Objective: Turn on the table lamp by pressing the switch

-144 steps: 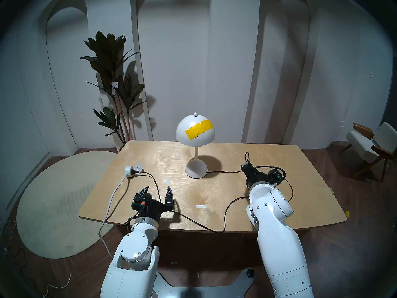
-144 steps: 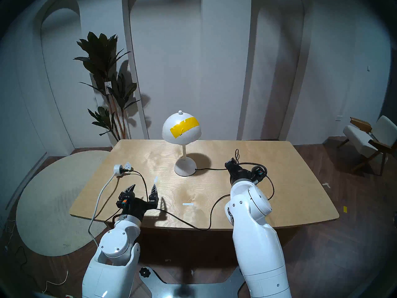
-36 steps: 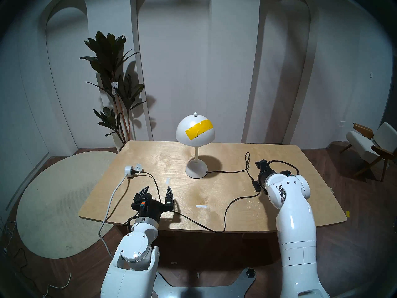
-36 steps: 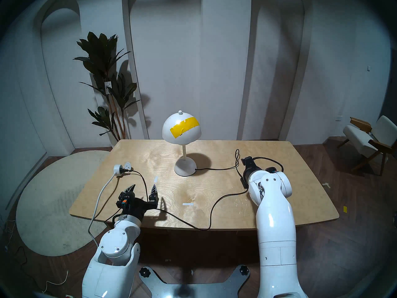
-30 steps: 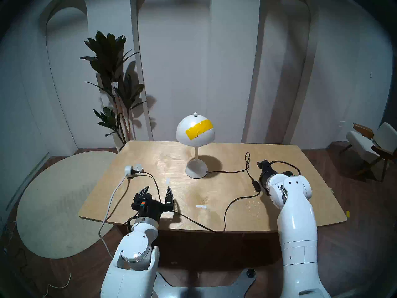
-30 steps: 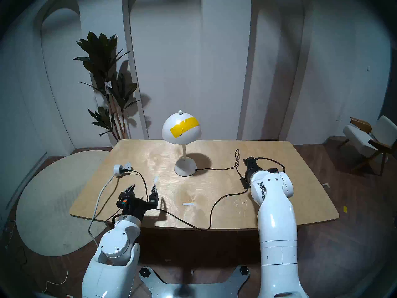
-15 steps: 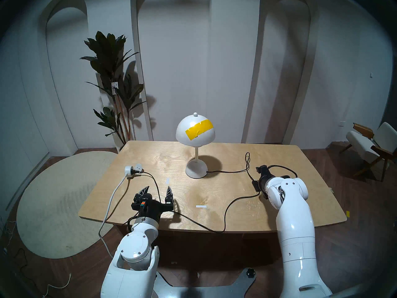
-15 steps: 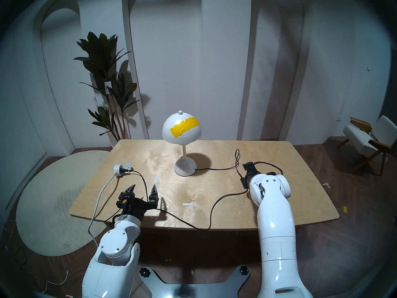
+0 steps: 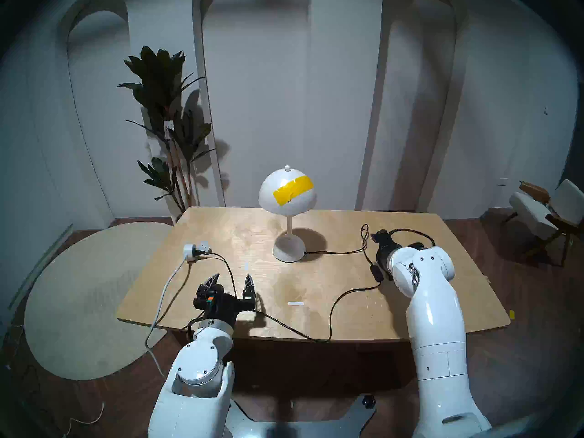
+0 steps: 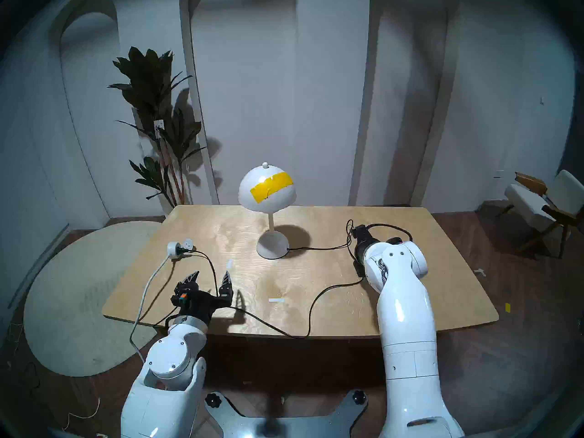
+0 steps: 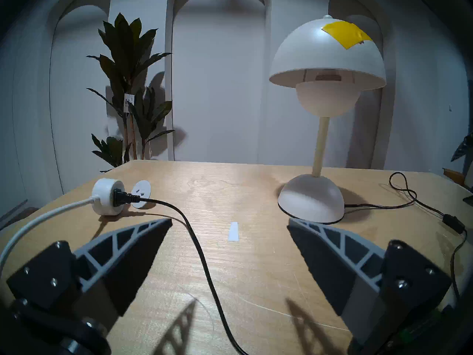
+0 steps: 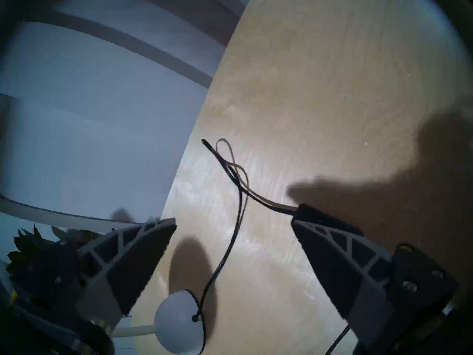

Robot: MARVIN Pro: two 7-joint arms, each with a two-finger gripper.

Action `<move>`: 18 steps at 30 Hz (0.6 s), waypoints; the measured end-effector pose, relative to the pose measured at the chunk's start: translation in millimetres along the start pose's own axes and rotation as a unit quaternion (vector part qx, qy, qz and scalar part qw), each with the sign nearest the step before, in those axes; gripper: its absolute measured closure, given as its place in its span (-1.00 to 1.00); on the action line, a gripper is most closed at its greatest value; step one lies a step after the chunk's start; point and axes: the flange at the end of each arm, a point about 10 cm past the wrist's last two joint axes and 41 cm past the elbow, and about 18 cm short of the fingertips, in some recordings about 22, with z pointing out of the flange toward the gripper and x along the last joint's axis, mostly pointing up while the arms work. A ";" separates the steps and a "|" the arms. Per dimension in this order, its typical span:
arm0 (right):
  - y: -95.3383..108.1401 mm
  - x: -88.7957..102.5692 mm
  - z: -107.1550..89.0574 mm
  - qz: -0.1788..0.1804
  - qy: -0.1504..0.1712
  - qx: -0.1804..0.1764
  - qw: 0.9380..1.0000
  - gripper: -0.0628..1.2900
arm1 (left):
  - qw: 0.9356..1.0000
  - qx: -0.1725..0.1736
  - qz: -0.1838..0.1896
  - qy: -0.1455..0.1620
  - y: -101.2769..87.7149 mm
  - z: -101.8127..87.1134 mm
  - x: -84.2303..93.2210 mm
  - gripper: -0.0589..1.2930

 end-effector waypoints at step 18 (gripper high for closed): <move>9.4 -6.2 3.0 0.021 -0.012 -0.009 1.000 -0.91 | 1.000 0.000 0.000 0.000 0.0 0.0 0.0 -0.91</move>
